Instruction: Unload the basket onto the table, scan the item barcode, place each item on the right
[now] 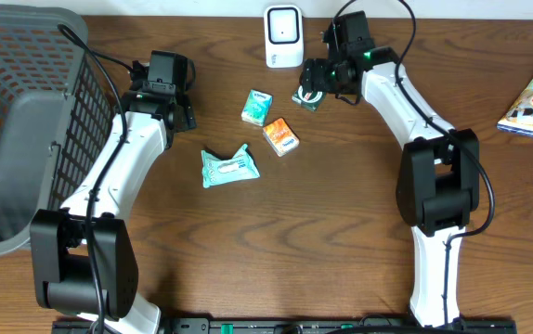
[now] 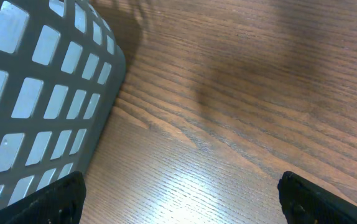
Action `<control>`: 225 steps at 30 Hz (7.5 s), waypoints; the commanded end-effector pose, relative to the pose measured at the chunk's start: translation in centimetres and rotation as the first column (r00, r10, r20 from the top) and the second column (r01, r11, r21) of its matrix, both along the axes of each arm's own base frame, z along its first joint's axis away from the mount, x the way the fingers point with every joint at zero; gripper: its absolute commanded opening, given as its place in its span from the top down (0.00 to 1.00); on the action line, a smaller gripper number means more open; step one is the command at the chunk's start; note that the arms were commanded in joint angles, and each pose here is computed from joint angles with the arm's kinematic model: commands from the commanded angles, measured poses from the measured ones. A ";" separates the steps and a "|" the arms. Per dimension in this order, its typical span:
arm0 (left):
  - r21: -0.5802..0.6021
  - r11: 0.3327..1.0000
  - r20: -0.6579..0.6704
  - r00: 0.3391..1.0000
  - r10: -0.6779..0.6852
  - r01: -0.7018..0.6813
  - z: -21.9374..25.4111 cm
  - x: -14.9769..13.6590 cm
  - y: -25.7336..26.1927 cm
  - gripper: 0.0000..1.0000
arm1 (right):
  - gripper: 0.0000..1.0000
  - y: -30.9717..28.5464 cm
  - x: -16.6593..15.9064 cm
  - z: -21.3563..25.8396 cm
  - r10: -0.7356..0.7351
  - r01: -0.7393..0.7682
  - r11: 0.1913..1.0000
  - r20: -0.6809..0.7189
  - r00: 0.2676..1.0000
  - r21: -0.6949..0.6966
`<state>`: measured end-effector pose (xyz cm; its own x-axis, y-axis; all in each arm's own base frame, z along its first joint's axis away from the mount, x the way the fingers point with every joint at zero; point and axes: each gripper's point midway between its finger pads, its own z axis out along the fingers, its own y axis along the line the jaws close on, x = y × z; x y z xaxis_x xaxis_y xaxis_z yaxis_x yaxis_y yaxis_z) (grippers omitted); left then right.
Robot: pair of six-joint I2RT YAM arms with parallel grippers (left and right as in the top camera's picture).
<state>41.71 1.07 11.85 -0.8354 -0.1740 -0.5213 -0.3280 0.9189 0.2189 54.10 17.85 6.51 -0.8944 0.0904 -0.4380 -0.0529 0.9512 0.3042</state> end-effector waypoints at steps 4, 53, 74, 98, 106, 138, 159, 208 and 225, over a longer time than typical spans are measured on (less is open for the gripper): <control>0.013 1.000 0.013 1.000 0.002 -0.002 0.6 0.2 0.2 0.02 | 0.17 0.6 -0.3 -0.7 -0.282 0.282 0.959 -0.034 0.959 -0.012; 0.013 1.000 0.013 1.000 0.002 -0.002 0.6 0.2 0.2 0.02 | 0.52 3.8 -2.9 4.5 0.226 -0.221 0.945 0.006 0.974 0.240; 0.013 1.000 0.013 1.000 0.002 -0.002 0.6 0.2 0.2 0.02 | 0.55 2.7 -6.7 10.6 0.501 -0.526 0.603 0.229 0.835 0.600; 0.013 1.000 0.013 1.000 0.002 -0.003 0.7 0.2 0.2 0.02 | 0.50 -7.8 -8.7 -2.4 0.249 -0.288 0.953 -0.300 0.921 -0.093; 0.013 1.000 0.013 1.000 0.002 -0.002 0.6 0.2 0.2 0.02 | 0.12 -7.9 -8.6 -2.6 0.164 -0.200 0.976 -0.315 0.935 -0.084; 0.013 1.000 0.013 1.000 0.002 -0.002 0.6 0.2 0.2 0.02 | 0.14 -7.0 -7.0 -2.1 0.235 -0.312 0.877 -0.241 0.942 -0.365; 0.013 1.000 0.013 1.000 0.002 -0.002 0.6 0.2 0.2 0.02 | 0.23 -7.0 -8.5 -5.6 0.219 -0.304 0.893 -0.271 0.937 -0.331; 0.013 1.000 0.013 1.000 0.002 -0.002 0.6 0.2 0.2 0.02 | 0.49 -4.5 -8.8 -5.2 0.270 -0.322 0.927 -0.258 0.928 -0.191; 0.013 1.000 0.013 1.000 0.002 -0.002 0.6 0.2 0.2 0.02 | 0.55 0.1 -6.3 5.9 0.387 -0.339 0.837 -0.027 0.922 0.429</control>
<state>41.71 1.07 11.86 -0.8354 -0.1740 -0.5214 -0.3282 0.9188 0.2192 47.94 16.46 7.67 -0.9439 -0.1518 -0.2931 -0.2859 0.8197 0.4963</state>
